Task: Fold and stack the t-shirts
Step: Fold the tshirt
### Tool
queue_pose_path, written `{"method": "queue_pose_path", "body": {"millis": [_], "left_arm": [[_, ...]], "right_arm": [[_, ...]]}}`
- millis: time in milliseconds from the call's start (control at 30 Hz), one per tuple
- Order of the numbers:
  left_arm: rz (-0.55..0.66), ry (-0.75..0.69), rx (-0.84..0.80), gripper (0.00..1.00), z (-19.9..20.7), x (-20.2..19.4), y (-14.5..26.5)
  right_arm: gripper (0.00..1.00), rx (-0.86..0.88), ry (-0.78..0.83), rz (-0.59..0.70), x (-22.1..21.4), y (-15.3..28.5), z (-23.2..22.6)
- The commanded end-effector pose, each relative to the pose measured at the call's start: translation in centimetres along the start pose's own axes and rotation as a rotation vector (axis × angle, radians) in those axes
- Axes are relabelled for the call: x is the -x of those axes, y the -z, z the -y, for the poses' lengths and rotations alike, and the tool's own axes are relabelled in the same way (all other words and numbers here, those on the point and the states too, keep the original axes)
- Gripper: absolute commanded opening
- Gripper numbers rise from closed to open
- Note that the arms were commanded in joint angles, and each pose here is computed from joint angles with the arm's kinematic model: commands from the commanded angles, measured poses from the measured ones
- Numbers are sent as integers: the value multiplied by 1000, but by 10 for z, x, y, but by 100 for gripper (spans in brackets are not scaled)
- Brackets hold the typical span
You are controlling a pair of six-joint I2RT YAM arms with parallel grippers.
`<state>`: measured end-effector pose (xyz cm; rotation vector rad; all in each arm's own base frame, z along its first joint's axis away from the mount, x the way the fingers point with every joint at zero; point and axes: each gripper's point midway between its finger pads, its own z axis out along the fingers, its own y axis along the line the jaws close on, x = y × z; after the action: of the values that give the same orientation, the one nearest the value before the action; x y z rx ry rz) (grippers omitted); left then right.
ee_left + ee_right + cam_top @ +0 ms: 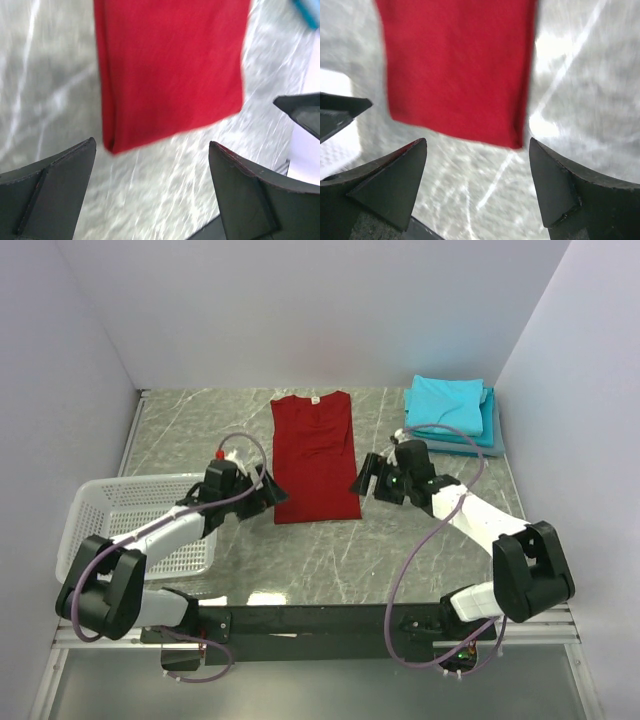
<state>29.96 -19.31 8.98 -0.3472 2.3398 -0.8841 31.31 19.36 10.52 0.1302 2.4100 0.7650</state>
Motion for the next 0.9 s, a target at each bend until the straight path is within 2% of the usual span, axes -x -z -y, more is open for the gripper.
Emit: {"method": "queue_pose_path", "body": {"millis": [0, 100, 267, 333, 367, 433, 467, 533, 633, 667, 733, 767, 833, 867], "left_arm": [[-36, 7, -66, 100, 9, -20, 7], [-58, 18, -51, 99, -2, -33, 1], [-77, 25, 12, 81, -23, -42, -12], [-82, 27, 26, 75, -27, -45, -14], [-82, 28, 46, 69, -33, -46, -16], [-87, 25, 60, 65, -37, -48, -19], [-78, 21, 88, 60, -44, -47, -22], [-73, 21, 103, 57, -47, -46, -25], [-77, 26, 122, 41, -52, -46, -29], [-80, 28, 143, 32, -56, -47, -30], [-71, 27, 164, 23, -61, -47, -31], [-63, 29, 168, 13, -63, -47, -30], [-50, 33, 190, 5, -67, -46, -30], [-47, 31, 192, 1, -67, -44, -30]], "right_arm": [[88, 36, -15, -8, -13, -2, -3], [87, 31, -36, -31, -23, -9, 3], [85, 13, -52, -56, -30, -20, 10], [81, 10, -52, -76, -33, -25, 12], [79, 15, -54, -88, -35, -26, 13], [69, 12, -57, -106, -40, -32, 15], [67, 11, -55, -106, -41, -33, 15], [66, -8, -64, -123, -46, -38, 22], [62, -16, -71, -144, -53, -42, 26], [61, -19, -70, -146, -54, -43, 27], [58, -31, -73, -150, -56, -44, 30], [54, -32, -75, -153, -57, -45, 31], [52, -34, -85, -171, -61, -46, 32], [45, -22, -78, -176, -63, -47, 29]]}}
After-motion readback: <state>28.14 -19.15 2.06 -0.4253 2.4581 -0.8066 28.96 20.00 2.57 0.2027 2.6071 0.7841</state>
